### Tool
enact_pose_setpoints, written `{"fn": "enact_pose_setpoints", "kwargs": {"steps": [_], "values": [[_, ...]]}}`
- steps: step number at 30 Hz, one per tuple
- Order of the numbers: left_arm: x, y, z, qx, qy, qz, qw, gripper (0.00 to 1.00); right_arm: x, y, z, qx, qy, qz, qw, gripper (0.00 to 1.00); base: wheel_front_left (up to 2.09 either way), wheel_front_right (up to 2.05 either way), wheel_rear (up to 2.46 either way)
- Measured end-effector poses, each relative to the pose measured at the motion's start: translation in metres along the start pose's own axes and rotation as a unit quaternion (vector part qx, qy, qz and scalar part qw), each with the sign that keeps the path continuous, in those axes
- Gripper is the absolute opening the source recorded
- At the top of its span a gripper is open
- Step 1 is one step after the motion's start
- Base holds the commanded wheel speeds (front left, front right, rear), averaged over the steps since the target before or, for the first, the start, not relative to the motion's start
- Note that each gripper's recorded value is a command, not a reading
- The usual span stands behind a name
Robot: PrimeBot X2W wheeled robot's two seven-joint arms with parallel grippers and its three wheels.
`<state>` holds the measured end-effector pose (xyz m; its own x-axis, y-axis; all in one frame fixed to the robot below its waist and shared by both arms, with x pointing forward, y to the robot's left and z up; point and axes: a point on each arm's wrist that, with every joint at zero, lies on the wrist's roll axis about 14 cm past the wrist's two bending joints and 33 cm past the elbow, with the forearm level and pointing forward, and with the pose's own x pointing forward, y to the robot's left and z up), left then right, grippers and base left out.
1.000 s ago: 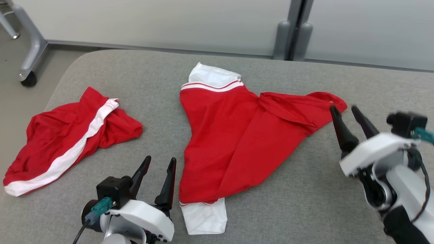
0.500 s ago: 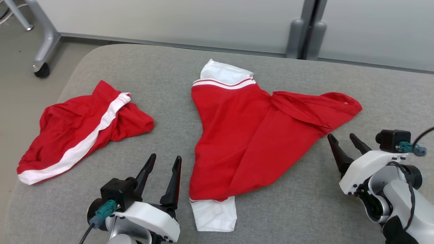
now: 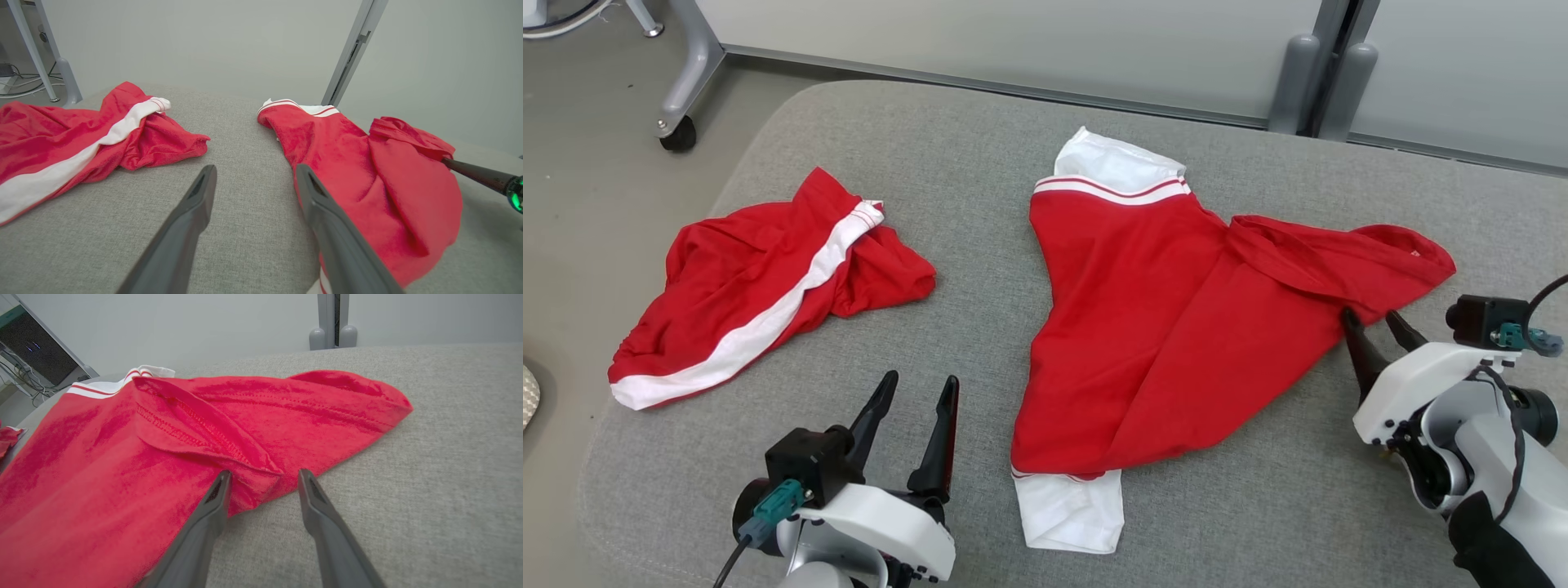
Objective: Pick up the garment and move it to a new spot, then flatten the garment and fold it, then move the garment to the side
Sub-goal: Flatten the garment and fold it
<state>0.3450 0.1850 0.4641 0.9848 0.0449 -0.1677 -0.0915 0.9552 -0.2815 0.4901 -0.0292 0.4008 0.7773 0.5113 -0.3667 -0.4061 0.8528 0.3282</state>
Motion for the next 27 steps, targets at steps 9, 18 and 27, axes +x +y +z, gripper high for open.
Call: {"fn": "enact_pose_setpoints", "kwargs": {"steps": [9, 18, 27], "values": [[0.005, -0.001, 0.0, 0.005, 0.003, -0.005, 1.0, 1.0, 0.001, 0.008, 0.011, 0.006, -0.029, 0.009, 1.0, 0.0, 0.0, 0.0, 0.0], [0.009, -0.024, 0.0, 0.008, 0.006, -0.045, 0.999, 1.0, -0.045, 0.0, 0.045, 0.044, -0.114, 0.004, 0.993, 0.0, 0.0, 0.0, 0.0], [0.018, -0.062, -0.002, 0.014, 0.012, -0.102, 0.995, 1.0, -0.13, -0.065, 0.006, 0.103, -0.088, -0.084, 0.987, 0.0, 0.0, 0.0, 0.0]]}}
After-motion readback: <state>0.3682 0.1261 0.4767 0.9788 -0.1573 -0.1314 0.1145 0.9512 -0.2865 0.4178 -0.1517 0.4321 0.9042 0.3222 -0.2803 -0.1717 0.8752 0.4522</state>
